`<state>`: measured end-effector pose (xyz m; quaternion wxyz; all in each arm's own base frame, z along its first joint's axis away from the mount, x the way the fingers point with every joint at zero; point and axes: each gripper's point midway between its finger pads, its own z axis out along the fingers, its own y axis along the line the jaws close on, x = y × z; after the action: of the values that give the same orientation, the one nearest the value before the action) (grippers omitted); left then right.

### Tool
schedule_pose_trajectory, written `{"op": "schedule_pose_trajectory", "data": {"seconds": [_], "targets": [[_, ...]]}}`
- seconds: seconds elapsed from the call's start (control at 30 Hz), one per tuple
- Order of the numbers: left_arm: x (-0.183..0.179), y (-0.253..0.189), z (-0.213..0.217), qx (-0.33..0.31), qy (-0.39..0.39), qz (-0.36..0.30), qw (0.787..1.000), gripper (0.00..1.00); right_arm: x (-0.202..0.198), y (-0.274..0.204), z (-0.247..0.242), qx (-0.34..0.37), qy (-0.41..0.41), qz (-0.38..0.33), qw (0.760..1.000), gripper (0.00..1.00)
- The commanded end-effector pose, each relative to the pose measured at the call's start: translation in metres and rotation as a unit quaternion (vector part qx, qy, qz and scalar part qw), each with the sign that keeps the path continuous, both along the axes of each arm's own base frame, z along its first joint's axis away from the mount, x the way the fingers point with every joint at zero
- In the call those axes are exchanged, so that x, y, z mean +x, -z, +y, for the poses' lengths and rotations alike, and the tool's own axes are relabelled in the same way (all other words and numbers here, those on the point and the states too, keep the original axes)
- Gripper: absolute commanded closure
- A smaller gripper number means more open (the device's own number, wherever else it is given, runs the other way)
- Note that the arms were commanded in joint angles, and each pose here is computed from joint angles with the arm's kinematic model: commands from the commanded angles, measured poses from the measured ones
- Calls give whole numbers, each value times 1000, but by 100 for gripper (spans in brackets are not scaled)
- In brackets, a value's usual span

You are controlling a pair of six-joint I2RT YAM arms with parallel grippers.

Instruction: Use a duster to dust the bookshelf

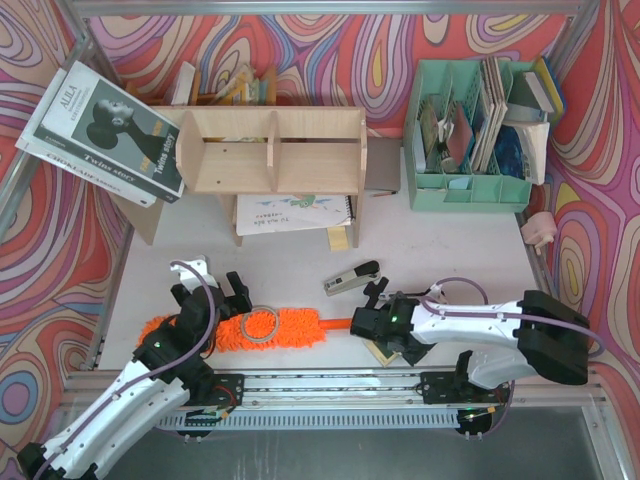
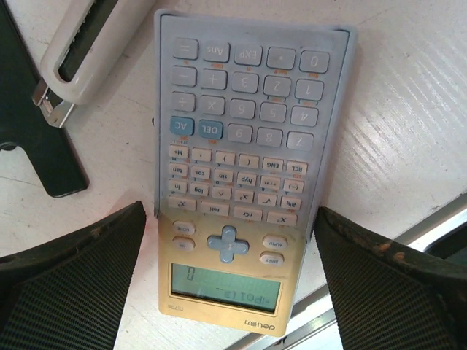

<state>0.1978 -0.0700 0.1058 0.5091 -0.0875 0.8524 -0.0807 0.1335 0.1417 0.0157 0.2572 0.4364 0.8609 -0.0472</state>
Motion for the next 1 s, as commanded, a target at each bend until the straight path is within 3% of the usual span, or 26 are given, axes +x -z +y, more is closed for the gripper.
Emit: {"op": "schedule_pose_trajectory", "data": {"seconds": [0.0,0.53,0.77,0.97], "targets": [[4,-7,-1,-6,-3,-12,1000,2,13,4,6,60,73,-37,995,14],[4,-6,-3,-5,1,-10,1000,2,34,-5,1,50,105,-60,992,25],[4,-7,-2,-6,1,-12,1000,2,41,-21,1,34,83,-72,993,12],[4,-7,0,-7,-5,-14,1000,2,45,-50,-10,-49,0,-62,997,2]]}}
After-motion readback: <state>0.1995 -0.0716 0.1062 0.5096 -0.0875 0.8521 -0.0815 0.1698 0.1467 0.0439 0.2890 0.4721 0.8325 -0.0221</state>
